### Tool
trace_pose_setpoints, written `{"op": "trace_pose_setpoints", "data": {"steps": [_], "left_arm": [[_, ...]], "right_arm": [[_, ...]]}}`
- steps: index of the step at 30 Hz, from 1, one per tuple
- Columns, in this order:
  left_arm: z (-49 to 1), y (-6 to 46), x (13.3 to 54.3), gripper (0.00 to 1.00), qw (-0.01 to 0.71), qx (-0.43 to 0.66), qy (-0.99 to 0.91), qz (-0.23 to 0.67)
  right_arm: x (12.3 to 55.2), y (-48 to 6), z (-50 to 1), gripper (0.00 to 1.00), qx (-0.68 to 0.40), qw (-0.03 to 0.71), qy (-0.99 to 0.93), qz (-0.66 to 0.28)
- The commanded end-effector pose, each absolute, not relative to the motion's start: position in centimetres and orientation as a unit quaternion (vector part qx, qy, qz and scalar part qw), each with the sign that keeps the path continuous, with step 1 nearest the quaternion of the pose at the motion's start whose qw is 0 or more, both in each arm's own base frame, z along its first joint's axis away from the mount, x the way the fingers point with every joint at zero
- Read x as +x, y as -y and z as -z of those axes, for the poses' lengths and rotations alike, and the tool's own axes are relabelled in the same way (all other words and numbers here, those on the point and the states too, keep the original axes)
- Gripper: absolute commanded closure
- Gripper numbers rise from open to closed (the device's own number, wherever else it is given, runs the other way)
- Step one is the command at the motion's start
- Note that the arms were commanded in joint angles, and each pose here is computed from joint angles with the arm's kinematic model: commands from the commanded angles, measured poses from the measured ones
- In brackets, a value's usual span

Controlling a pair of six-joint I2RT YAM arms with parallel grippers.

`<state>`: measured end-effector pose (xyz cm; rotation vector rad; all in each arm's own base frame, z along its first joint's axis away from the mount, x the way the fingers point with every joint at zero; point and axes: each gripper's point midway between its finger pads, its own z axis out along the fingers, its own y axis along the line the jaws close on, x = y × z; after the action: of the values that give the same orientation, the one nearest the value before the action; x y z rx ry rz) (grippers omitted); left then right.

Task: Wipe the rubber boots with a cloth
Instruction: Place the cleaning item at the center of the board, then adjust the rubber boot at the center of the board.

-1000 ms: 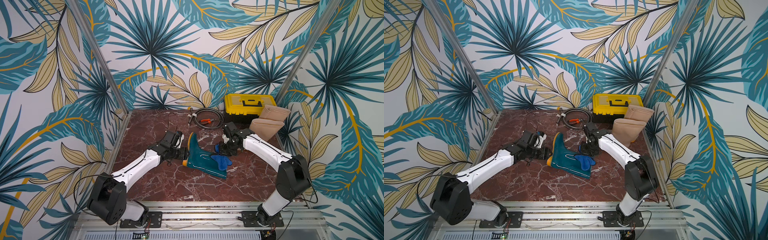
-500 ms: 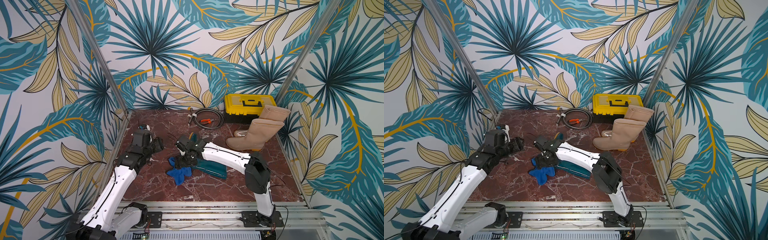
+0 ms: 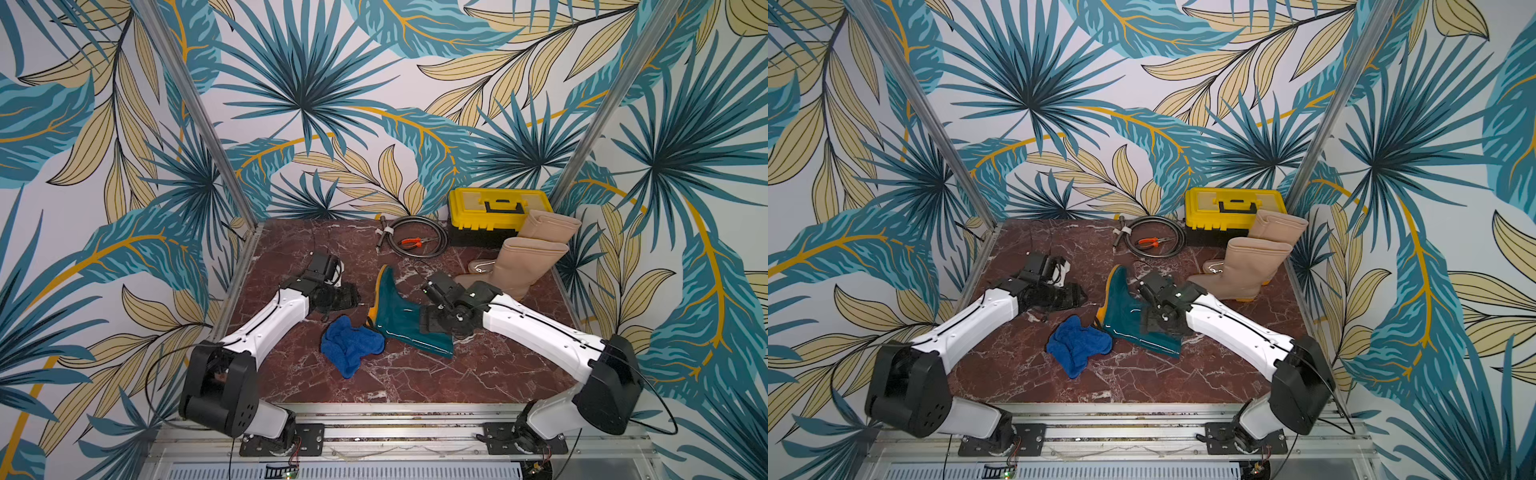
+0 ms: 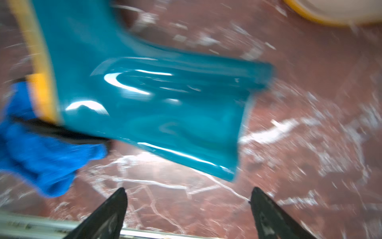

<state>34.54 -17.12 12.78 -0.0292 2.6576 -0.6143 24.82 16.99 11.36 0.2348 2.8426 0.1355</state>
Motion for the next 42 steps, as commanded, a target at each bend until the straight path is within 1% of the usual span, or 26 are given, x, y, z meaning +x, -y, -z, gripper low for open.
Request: {"op": "trace_pose_setpoints", "data": {"steps": [1, 3, 5, 8, 10, 12, 13, 16, 17, 18, 20, 21, 22, 23, 29, 32, 34, 37, 42], "left_arm": [[-14.0, 19.8, 35.8, 0.34, 0.214, 0.031, -0.945, 0.244], [-13.4, 21.0, 36.2, 0.34, 0.202, 0.043, -0.945, 0.255], [-12.7, 21.9, 36.3, 0.34, 0.187, 0.051, -0.945, 0.264], [-11.9, 22.4, 36.2, 0.34, 0.176, 0.056, -0.947, 0.263], [-11.6, 22.4, 36.1, 0.35, 0.174, 0.057, -0.948, 0.26], [-11.3, 22.3, 35.9, 0.34, 0.17, 0.057, -0.949, 0.258], [-11.2, 22.2, 35.8, 0.34, 0.169, 0.058, -0.949, 0.258], [-11.1, 22.0, 35.4, 0.34, 0.169, 0.06, -0.95, 0.254], [-11.2, 21.8, 35.4, 0.34, 0.173, 0.06, -0.95, 0.252], [-11.4, 21.7, 35.3, 0.34, 0.176, 0.061, -0.95, 0.25], [-11.7, 21.2, 35.4, 0.34, 0.185, 0.058, -0.95, 0.244], [-11.9, 21.0, 35.3, 0.34, 0.187, 0.057, -0.95, 0.243], [-12.1, 20.8, 35.4, 0.34, 0.191, 0.054, -0.95, 0.243], [-12.3, 20.7, 35.5, 0.34, 0.193, 0.052, -0.949, 0.244], [-13.9, 20.1, 36.5, 0.33, 0.217, 0.044, -0.944, 0.244], [-14.7, 20.1, 37.1, 0.33, 0.227, 0.047, -0.941, 0.246], [-14.8, 20.5, 37.3, 0.33, 0.225, 0.049, -0.939, 0.254], [-14.6, 21.3, 37.6, 0.33, 0.216, 0.052, -0.939, 0.264], [-13.7, 22.9, 38.2, 0.34, 0.209, 0.062, -0.938, 0.268]], "right_arm": [[23.2, -17.1, -8.2, 0.07, 0.168, 0.102, -0.974, -0.115], [23.3, -18.1, -7.5, 0.07, 0.187, 0.103, -0.964, -0.157], [23.6, -18.4, -6.5, 0.06, 0.203, 0.098, -0.96, -0.168], [24.0, -18.0, -4.8, 0.07, 0.212, 0.082, -0.963, -0.147], [24.9, -17.9, -3.9, 0.07, 0.207, 0.084, -0.966, -0.13], [25.8, -18.1, -3.1, 0.08, 0.196, 0.08, -0.97, -0.116], [26.2, -18.3, -2.6, 0.11, 0.189, 0.073, -0.973, -0.11], [26.5, -19.6, -1.0, 0.27, 0.173, 0.04, -0.977, -0.115], [26.4, -20.1, -0.7, 0.34, 0.169, 0.032, -0.977, -0.123], [26.4, -20.2, -0.6, 0.44, 0.166, 0.031, -0.978, -0.126], [26.5, -19.8, -1.4, 0.75, 0.158, 0.044, -0.979, -0.121], [26.7, -19.4, -2.2, 0.86, 0.151, 0.055, -0.981, -0.112], [27.1, -18.8, -3.5, 0.96, 0.139, 0.075, -0.982, -0.101], [27.5, -18.1, -4.9, 1.0, 0.125, 0.095, -0.984, -0.085], [31.4, -15.0, -15.5, 1.0, 0.013, 0.217, -0.976, 0.02], [33.5, -13.7, -20.2, 1.0, -0.032, 0.264, -0.96, 0.084], [34.6, -13.3, -22.4, 1.0, -0.053, 0.293, -0.949, 0.108], [36.2, -13.8, -24.6, 1.0, -0.089, 0.328, -0.933, 0.117], [38.9, -14.8, -26.9, 1.0, -0.136, 0.363, -0.911, 0.142]]}}
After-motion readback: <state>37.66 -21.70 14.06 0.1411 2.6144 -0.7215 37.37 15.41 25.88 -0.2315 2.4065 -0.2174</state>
